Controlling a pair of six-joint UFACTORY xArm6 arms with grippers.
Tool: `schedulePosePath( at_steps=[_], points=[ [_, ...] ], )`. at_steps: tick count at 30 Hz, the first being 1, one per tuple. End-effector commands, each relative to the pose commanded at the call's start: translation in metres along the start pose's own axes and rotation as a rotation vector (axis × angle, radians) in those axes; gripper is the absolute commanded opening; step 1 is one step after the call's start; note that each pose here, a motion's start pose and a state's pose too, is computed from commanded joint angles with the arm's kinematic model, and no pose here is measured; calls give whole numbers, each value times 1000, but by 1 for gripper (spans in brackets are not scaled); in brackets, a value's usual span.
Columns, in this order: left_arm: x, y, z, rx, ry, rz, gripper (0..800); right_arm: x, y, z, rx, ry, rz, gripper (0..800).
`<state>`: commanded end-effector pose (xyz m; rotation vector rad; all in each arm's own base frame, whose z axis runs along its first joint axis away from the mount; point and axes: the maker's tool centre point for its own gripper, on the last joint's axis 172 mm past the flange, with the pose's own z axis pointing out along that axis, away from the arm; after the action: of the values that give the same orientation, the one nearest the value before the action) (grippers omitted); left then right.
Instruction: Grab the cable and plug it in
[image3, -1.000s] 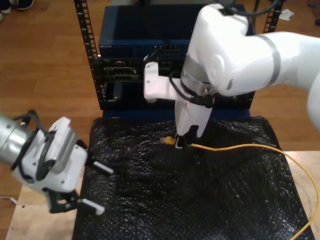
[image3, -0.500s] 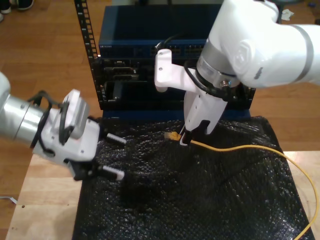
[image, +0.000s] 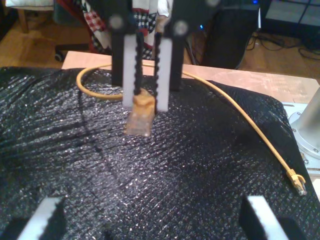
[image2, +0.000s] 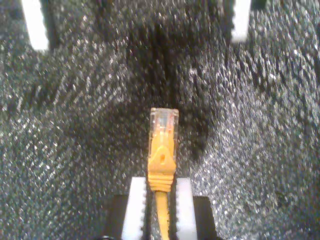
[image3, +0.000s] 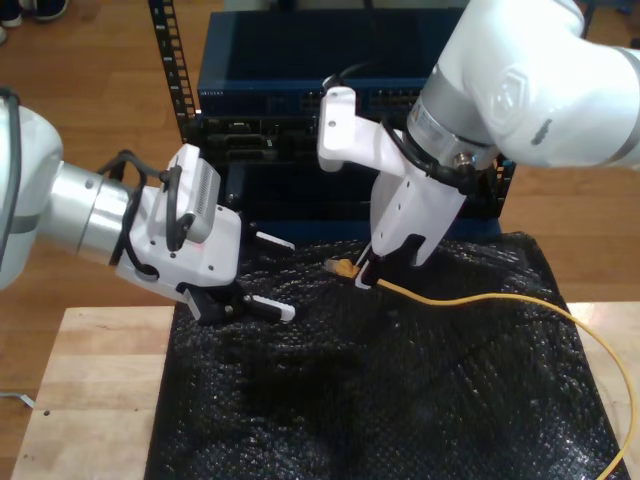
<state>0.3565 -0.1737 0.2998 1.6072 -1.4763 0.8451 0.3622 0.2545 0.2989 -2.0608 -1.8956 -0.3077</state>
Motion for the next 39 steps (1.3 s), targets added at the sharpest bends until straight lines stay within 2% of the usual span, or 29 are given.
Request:
schedulePosePath(
  at_steps=[25, 33, 39],
  points=[
    [12, 10, 0, -34, 38, 9, 775, 18, -6, -3, 26, 60, 12, 6],
    [27, 16, 2, -54, 95, 40, 730, 19, -7, -2, 29, 62, 13, 6],
    [29, 14, 2, -50, 102, 45, 645, 20, -8, -3, 29, 65, 13, 6]
  ],
)
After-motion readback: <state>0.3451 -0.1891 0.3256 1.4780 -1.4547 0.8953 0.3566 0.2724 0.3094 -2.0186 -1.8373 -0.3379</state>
